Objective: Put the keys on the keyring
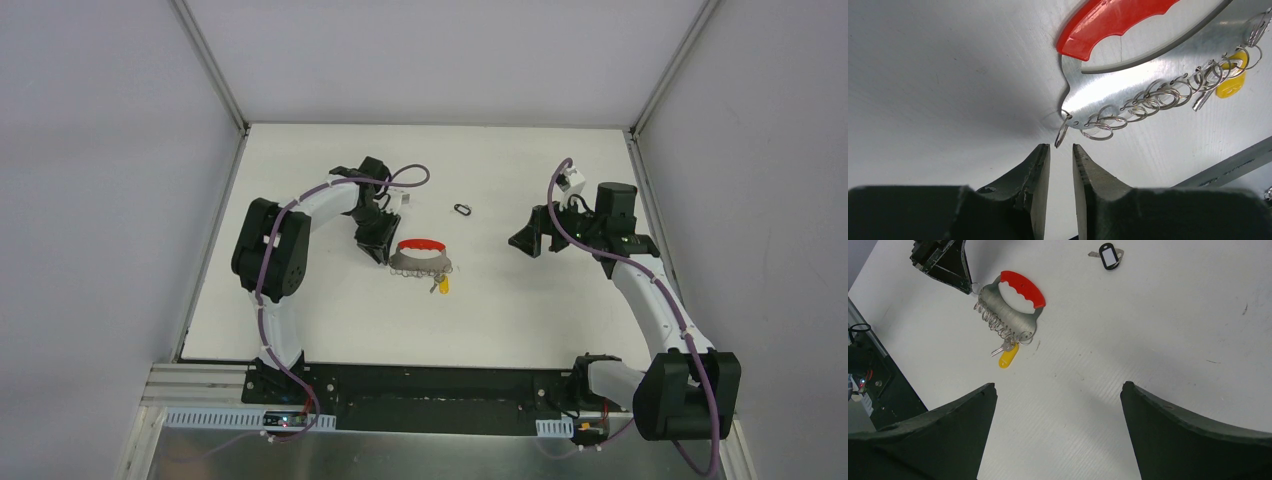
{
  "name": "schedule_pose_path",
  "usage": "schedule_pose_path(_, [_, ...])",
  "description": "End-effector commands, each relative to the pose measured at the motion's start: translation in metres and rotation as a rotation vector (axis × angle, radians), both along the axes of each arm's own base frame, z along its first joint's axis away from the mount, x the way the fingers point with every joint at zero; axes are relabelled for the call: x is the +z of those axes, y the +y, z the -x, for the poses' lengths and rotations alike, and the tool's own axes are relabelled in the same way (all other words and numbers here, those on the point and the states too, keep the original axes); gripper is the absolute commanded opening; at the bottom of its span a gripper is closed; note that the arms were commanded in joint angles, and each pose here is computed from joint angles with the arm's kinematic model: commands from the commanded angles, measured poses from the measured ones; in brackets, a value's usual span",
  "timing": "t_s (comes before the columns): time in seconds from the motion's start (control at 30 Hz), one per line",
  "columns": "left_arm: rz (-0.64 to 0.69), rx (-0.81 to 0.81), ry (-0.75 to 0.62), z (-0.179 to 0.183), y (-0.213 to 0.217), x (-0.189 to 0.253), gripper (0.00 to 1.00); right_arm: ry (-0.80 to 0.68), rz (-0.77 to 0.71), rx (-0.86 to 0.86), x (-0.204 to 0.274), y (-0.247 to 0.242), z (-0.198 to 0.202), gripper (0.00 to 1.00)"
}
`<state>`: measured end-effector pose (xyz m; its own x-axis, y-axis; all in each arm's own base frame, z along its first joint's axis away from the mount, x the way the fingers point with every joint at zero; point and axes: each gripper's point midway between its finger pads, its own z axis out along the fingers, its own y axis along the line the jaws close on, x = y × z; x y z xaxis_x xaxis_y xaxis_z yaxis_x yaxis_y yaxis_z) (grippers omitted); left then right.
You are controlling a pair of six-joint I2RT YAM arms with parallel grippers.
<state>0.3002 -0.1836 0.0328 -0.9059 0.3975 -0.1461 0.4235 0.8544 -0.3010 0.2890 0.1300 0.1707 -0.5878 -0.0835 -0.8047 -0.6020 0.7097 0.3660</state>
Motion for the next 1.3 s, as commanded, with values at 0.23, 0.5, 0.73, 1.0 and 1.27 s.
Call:
schedule_pose_path(0.23, [0.036, 0.013, 0.007, -0.009, -0.006, 0.005, 0.24, -0.017, 0.009, 0.011, -0.001, -0.002, 0.001, 0.98])
schedule_pose_path(0.5, [0.044, 0.011, 0.015, -0.007, -0.007, 0.001, 0.1, -0.017, 0.008, 0.012, -0.001, -0.002, 0.001, 0.98])
schedule_pose_path(0.73, [0.109, -0.035, -0.054, -0.01, -0.013, 0.027, 0.0, -0.03, -0.014, 0.017, 0.009, 0.001, 0.001, 0.98])
schedule_pose_path(1.0, [0.342, -0.263, -0.229, 0.005, -0.039, 0.111, 0.0, -0.119, -0.041, 0.175, 0.057, 0.041, 0.01, 0.98])
schedule_pose_path(1.27, [0.423, -0.592, -0.299, 0.063, -0.081, 0.187, 0.0, -0.154, -0.202, 0.447, 0.115, 0.1, 0.033, 0.91])
